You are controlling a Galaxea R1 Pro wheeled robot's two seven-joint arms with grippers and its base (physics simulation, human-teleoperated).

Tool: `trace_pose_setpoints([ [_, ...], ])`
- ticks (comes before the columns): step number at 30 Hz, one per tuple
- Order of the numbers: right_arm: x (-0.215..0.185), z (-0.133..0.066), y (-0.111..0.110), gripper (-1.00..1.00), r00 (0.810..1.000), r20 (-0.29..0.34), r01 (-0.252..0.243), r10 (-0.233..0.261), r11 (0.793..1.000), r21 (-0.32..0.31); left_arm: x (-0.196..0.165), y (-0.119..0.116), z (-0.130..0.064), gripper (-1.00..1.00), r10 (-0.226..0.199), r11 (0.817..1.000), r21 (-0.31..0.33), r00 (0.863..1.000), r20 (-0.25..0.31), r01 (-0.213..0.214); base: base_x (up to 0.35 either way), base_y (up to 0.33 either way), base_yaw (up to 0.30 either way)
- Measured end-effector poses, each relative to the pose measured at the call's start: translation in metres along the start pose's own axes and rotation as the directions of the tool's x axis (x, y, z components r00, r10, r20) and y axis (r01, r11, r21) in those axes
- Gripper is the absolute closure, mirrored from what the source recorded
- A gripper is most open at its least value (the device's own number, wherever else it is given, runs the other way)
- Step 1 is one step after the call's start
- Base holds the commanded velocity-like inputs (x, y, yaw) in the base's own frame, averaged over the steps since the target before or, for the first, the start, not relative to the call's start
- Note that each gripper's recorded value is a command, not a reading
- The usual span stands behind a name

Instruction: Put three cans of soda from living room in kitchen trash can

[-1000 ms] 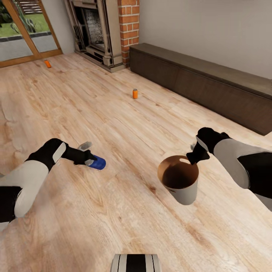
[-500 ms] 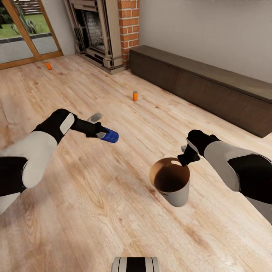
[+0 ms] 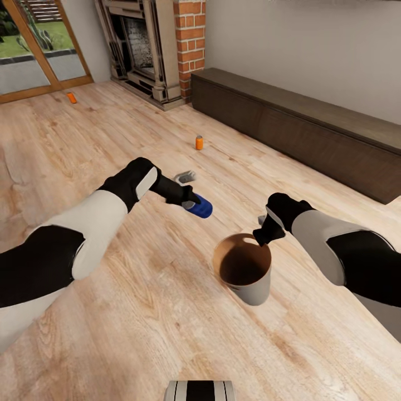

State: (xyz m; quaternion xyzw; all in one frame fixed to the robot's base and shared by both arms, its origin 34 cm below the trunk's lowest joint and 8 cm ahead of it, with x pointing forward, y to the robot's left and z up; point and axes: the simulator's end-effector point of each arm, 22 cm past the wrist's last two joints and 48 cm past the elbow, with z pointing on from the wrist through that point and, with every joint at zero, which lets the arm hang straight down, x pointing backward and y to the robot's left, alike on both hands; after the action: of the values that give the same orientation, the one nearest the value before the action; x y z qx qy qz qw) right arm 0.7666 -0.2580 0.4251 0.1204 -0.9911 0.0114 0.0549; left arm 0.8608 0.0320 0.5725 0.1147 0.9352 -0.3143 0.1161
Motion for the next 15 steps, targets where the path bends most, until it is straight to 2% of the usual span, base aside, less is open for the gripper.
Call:
trace_pose_setpoints([
  [5, 0.001, 0.000, -0.002, 1.00, 1.000, 0.003, -0.012, 0.012, 1.000, -0.010, 0.003, -0.008, 0.004, 1.00, 0.019, 1.000, 0.010, 1.000, -0.013, -0.019, 0.000, 0.000, 0.000],
  [10, 0.002, 0.001, -0.009, 1.00, 1.000, -0.001, 0.001, -0.001, 1.000, 0.018, 0.007, -0.029, 0.006, 1.00, 0.048, 0.996, 0.083, 0.998, -0.029, -0.045, 0.000, 0.000, 0.000],
  [12, 0.002, 0.001, -0.007, 1.00, 1.000, 0.000, -0.005, 0.005, 1.000, 0.006, 0.015, -0.049, 0.009, 1.00, 0.088, 0.987, 0.139, 0.995, -0.054, -0.080, 0.000, 0.000, 0.000],
  [15, 0.001, 0.001, -0.002, 1.00, 1.000, 0.003, -0.016, 0.016, 1.000, -0.015, 0.026, -0.060, 0.014, 1.00, 0.137, 0.979, 0.162, 0.986, -0.092, -0.121, 0.000, 0.000, 0.000],
])
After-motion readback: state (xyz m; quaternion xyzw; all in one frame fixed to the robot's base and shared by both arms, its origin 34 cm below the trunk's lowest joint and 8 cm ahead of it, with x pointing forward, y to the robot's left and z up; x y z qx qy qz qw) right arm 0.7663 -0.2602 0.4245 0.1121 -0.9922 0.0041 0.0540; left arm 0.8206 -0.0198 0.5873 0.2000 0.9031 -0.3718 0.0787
